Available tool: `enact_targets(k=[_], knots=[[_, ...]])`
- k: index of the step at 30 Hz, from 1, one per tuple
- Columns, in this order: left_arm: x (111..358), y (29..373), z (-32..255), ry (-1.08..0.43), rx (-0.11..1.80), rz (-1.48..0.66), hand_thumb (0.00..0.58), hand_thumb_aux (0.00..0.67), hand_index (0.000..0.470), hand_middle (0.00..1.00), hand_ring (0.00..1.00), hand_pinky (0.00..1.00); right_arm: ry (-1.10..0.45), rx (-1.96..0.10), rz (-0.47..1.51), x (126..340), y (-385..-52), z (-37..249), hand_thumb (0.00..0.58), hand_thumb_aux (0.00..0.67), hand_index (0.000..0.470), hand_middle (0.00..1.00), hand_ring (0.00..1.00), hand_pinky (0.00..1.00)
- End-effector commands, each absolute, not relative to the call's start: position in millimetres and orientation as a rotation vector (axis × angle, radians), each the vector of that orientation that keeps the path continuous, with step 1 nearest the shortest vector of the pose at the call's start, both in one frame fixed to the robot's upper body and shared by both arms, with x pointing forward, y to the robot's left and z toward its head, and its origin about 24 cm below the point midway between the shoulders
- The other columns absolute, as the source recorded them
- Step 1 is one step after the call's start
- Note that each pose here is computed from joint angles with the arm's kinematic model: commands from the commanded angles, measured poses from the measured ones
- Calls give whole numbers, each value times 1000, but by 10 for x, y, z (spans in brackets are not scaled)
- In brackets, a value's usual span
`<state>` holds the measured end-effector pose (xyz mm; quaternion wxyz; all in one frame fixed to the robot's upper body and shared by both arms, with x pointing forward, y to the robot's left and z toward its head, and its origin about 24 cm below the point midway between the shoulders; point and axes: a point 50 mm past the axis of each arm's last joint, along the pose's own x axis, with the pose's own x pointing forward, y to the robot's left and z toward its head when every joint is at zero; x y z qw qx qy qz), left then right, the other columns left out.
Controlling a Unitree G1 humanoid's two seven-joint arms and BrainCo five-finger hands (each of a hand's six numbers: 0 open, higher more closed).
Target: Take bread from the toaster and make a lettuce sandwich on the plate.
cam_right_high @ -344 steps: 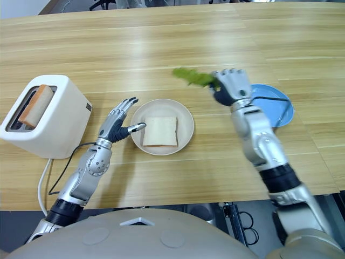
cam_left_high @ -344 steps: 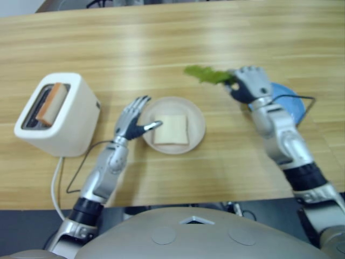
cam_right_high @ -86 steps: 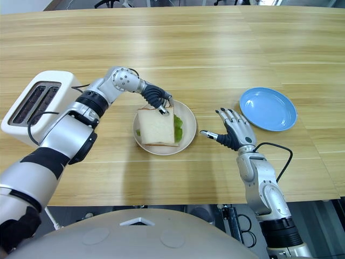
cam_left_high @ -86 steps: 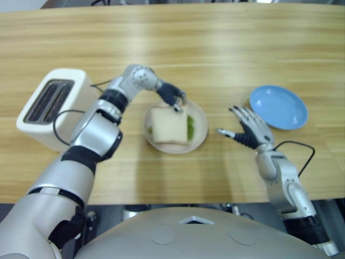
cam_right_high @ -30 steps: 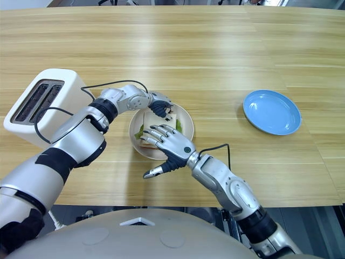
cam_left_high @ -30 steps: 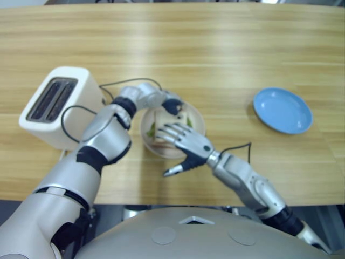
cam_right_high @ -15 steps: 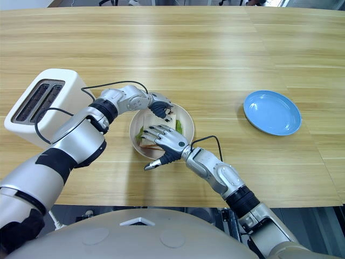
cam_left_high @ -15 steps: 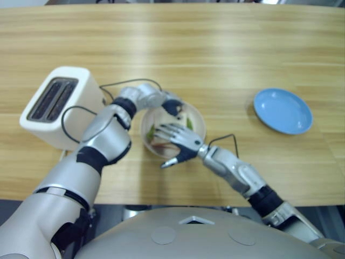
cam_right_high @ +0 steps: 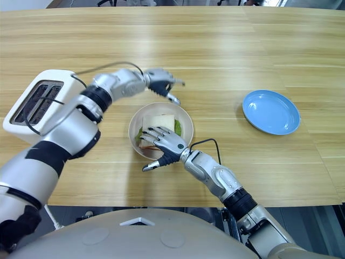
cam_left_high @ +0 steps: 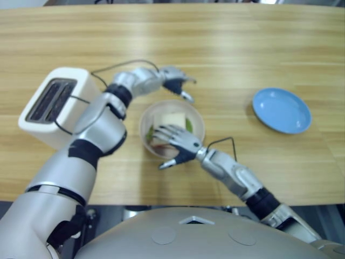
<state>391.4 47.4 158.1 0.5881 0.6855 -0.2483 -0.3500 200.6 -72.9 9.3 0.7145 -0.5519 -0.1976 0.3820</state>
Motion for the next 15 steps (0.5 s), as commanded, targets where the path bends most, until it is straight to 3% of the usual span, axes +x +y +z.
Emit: enact_targets(k=[1, 5, 11, 15], knots=[[3976, 637, 1907, -683, 1526, -655, 0, 0, 0, 0, 0, 0, -276, -1258, 969, 1808, -794, -232, 0, 0, 0, 0, 0, 0], [3968, 813, 2065, -738, 1447, -573, 0, 0, 0, 0, 0, 0, -281, -1267, 951, 1812, -792, -210, 0, 0, 0, 0, 0, 0], [3828, 1099, 1912, -712, 1296, -557, 0, 0, 0, 0, 0, 0, -359, -1216, 850, 1890, -834, 18, 0, 0, 0, 0, 0, 0], [3661, 1374, 1718, -592, 1027, -520, 0, 0, 0, 0, 0, 0, -587, -1062, 612, 1979, -922, 596, 0, 0, 0, 0, 0, 0]])
